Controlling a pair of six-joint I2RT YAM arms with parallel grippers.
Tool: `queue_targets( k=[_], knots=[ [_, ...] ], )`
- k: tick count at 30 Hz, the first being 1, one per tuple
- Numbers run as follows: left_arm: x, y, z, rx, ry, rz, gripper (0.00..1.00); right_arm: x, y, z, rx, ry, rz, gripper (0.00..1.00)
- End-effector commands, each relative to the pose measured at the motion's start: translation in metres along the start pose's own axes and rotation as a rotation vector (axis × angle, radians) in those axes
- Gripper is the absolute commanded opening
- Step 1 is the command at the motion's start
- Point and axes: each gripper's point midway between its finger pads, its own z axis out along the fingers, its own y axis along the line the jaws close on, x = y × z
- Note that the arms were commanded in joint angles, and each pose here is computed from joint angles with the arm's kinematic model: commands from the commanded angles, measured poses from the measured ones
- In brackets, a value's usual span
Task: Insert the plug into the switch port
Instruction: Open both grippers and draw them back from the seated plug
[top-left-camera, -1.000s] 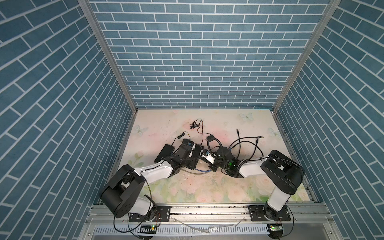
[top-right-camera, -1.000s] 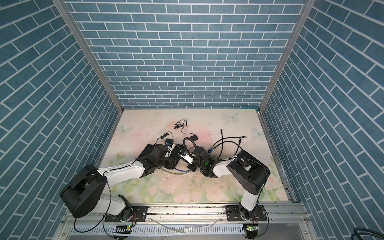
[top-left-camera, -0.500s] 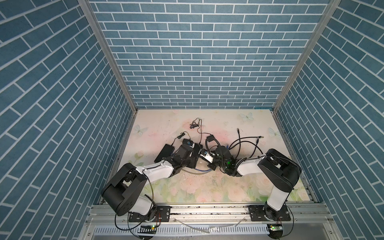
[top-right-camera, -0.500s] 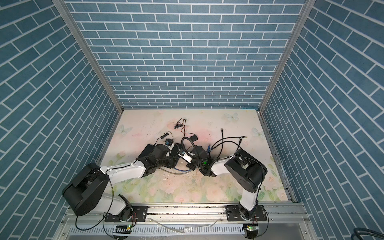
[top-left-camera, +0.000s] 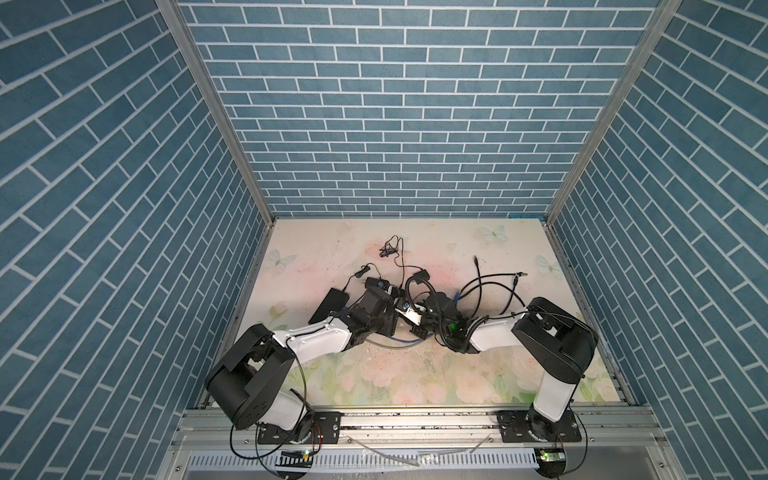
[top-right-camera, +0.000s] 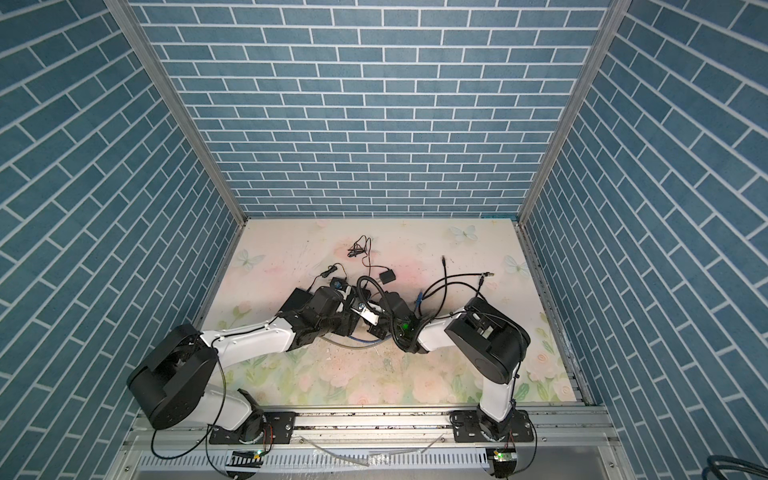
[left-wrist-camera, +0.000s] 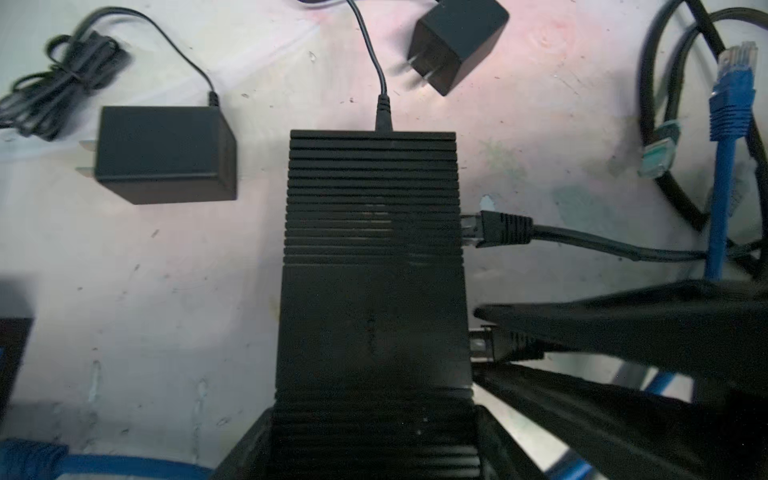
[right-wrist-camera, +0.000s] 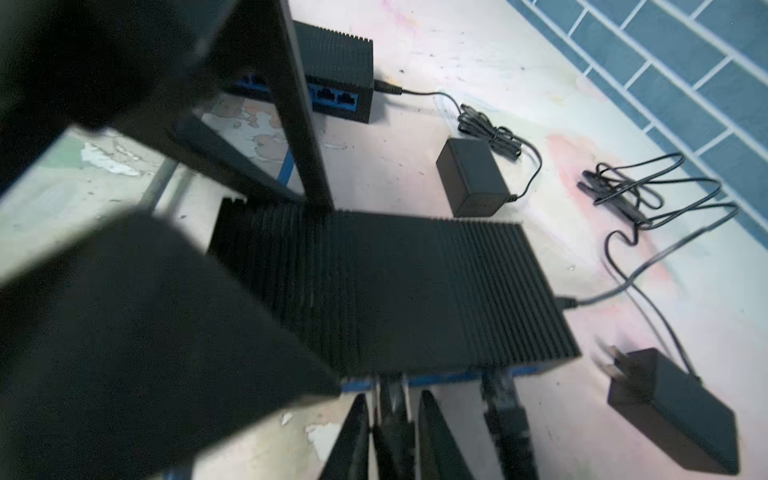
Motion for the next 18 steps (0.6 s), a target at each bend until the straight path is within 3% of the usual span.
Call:
queue_targets(
  k=[1,7,18],
  knots=[
    [-0.016,0.001,0.002,-0.016,-0.022,-0.044,0.39,-0.041,-0.028,-0.01,0.102,-0.089,-0.007,0.31],
    [-0.015,0.031,0.009,-0.09,-0.014,-0.125,0.39,-0.028,-0.045,-0.031,0.112,-0.001,0.055,0.39],
    [-0.009,0.043,0.013,-0.134,0.023,-0.108,0.49,0.018,-0.101,-0.088,0.225,0.143,0.264,0.4]
  ],
)
